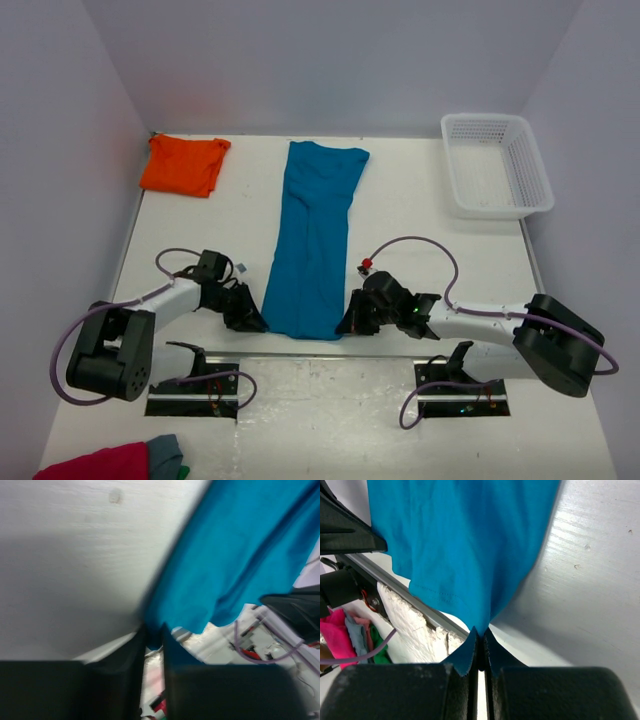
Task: Fold and stack the t-shirts
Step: Grab the bottom of the folded rectangular tshirt with both arms
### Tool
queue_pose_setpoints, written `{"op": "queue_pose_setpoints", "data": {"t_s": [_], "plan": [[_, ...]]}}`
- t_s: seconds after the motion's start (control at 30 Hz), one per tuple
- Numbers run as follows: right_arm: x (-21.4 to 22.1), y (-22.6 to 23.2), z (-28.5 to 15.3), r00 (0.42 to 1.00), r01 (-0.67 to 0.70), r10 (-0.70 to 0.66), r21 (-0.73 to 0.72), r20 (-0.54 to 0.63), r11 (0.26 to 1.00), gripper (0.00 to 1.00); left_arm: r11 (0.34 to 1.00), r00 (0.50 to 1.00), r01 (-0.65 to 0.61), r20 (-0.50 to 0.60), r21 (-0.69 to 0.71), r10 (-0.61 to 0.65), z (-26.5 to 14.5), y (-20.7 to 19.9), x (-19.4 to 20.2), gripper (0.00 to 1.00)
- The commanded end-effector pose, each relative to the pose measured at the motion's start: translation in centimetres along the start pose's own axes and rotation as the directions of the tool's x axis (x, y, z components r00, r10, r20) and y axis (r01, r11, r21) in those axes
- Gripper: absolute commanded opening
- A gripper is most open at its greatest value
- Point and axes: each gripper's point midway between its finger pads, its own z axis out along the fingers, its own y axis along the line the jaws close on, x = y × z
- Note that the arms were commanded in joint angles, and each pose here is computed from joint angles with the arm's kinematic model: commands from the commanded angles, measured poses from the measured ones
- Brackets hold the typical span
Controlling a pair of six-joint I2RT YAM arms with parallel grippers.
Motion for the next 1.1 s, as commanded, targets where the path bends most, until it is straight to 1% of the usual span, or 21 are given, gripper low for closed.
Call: {"op": "queue_pose_setpoints", "data": {"t_s": [0.0,0.03,0.13,0.2,0.27,0.4,0.6,0.83,0.9,0.97,1.0,1.07], "plan": [[-0.5,-0.1,-0.2,1.0,-0.003,0.003,0.009,0.022,1.0,0.0,0.999,1.0,0.008,-0.004,-0.036,-0.008,0.9,1.6,0.3,0.08],[-0.4,-0.2,-0.2,1.0,-0.005,0.004,0.018,0.022,1.0,0.0,1.0,1.0,0.009,-0.009,-0.026,-0.009,0.9,1.5,0.5,0.0],[-0.7,-0.8,-0.6,0.999,-0.006,0.004,0.061,0.036,0.998,0.0,1.0,1.0,0.018,-0.024,-0.012,-0.018,0.6,1.3,1.1,0.0],[-0.6,-1.5,-0.9,1.0,-0.004,0.001,0.108,0.03,0.994,0.0,1.0,1.0,0.013,-0.007,0.001,-0.013,0.2,0.8,1.0,0.0],[-1.0,-2.0,-1.4,0.999,-0.004,-0.004,0.149,0.051,0.989,0.0,1.0,1.0,0.008,0.013,0.014,-0.008,-0.5,0.3,1.0,0.0],[-1.0,-3.0,-2.4,0.998,0.0,-0.013,0.202,0.063,0.979,0.0,0.999,1.0,-0.001,0.014,0.035,0.0,-1.1,-0.3,1.3,0.0],[-0.2,-2.6,-2.1,0.999,0.015,-0.019,0.165,0.026,0.986,0.0,0.996,1.0,-0.006,-0.001,0.084,0.006,-1.4,-1.2,1.7,0.0],[0.6,-2.4,-1.7,0.999,0.038,-0.034,0.175,-0.024,0.984,0.0,0.993,0.999,-0.025,-0.028,0.118,0.028,-1.4,-1.9,2.9,0.0],[0.9,-2.2,-1.6,0.998,0.054,-0.049,0.179,-0.034,0.982,0.0,0.99,0.999,-0.044,-0.003,0.131,0.044,-1.6,-2.5,2.6,0.0],[0.4,-2.1,-1.8,0.997,0.077,-0.075,0.207,-0.018,0.975,0.0,0.988,0.996,-0.082,0.044,0.131,0.077,-2.1,-3.1,1.8,0.0],[0.4,-2.0,-1.7,0.996,0.088,-0.086,0.216,-0.018,0.972,0.0,0.986,0.991,-0.114,0.09,0.118,0.104,-2.5,-3.7,0.8,0.0],[-0.7,-1.6,-1.9,0.992,0.119,-0.125,0.238,0.009,0.964,0.0,0.985,0.983,-0.144,0.132,0.096,0.13,-2.8,-4.2,-0.4,0.0]]}}
